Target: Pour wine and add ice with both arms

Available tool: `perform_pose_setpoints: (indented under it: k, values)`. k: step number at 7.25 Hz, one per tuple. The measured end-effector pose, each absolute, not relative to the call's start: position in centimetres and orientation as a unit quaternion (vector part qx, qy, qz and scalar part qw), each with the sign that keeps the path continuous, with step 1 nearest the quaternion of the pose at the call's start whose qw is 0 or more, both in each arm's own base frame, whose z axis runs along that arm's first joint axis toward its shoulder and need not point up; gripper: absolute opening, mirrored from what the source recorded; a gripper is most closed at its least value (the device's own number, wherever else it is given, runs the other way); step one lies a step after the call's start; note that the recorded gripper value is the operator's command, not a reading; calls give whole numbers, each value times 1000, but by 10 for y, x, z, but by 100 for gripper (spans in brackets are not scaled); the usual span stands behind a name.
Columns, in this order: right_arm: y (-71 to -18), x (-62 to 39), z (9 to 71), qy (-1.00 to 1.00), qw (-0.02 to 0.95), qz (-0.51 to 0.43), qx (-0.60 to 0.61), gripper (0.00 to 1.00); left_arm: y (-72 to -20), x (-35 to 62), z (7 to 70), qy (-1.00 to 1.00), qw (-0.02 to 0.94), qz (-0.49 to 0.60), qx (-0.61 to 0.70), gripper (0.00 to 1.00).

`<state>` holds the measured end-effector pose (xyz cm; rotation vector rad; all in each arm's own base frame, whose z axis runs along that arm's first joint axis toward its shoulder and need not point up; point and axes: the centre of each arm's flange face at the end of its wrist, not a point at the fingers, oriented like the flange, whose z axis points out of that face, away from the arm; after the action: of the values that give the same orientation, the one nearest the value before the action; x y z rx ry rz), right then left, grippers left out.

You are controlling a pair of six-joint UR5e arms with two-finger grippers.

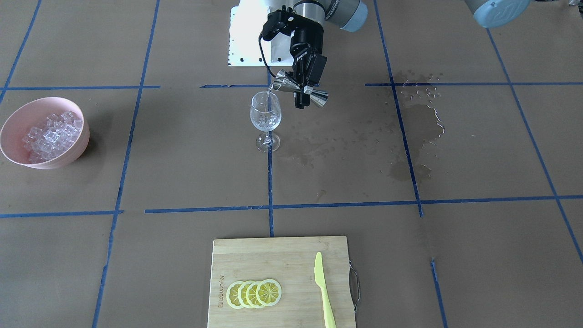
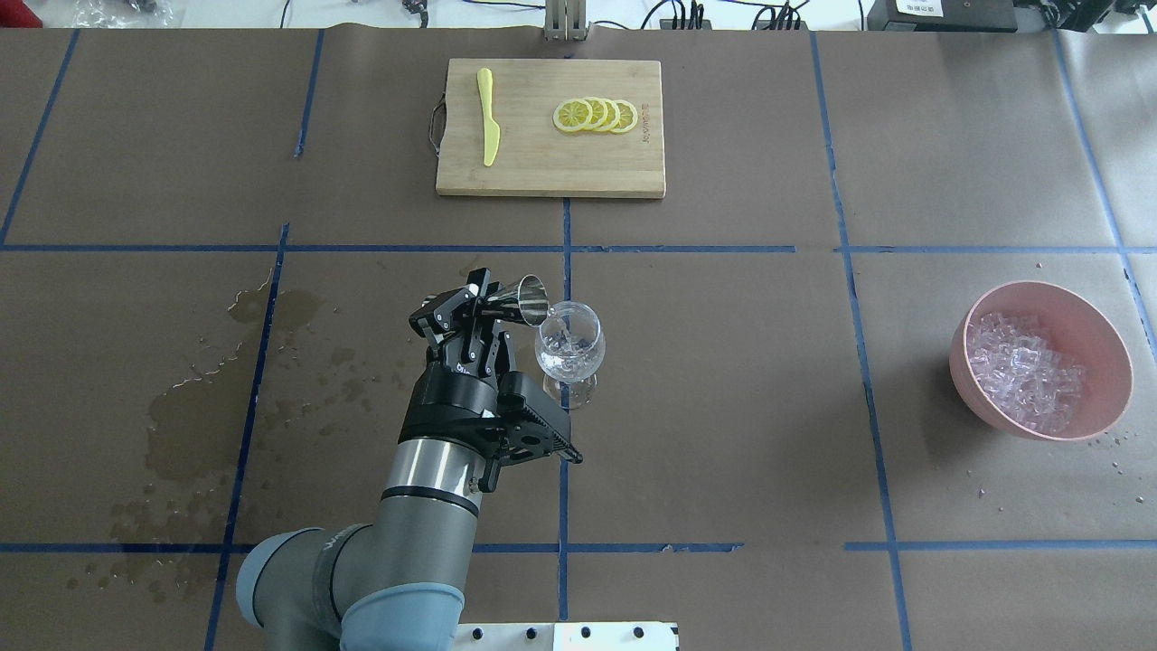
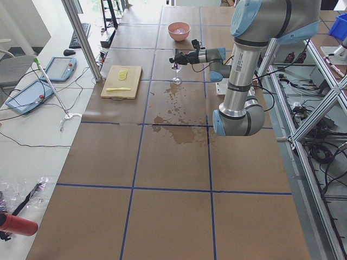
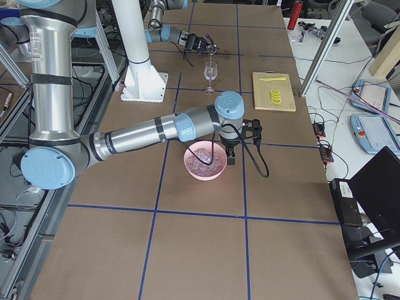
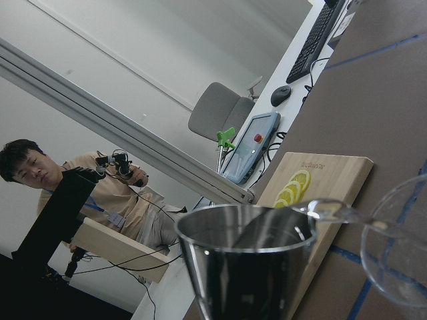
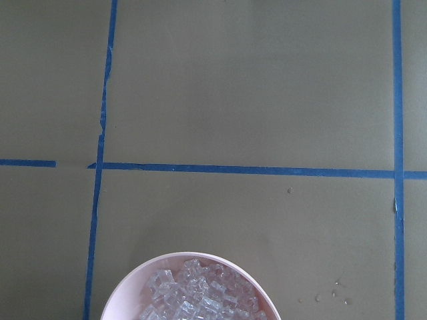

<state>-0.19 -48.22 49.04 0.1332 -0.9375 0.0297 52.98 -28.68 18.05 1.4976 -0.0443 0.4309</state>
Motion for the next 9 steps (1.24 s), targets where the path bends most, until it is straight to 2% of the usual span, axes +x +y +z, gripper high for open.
perform_pose_setpoints:
  k: [9]
  values:
    - [-482, -2, 491, -453, 889, 16, 62, 100, -287, 523, 174, -206, 667, 286, 657, 0]
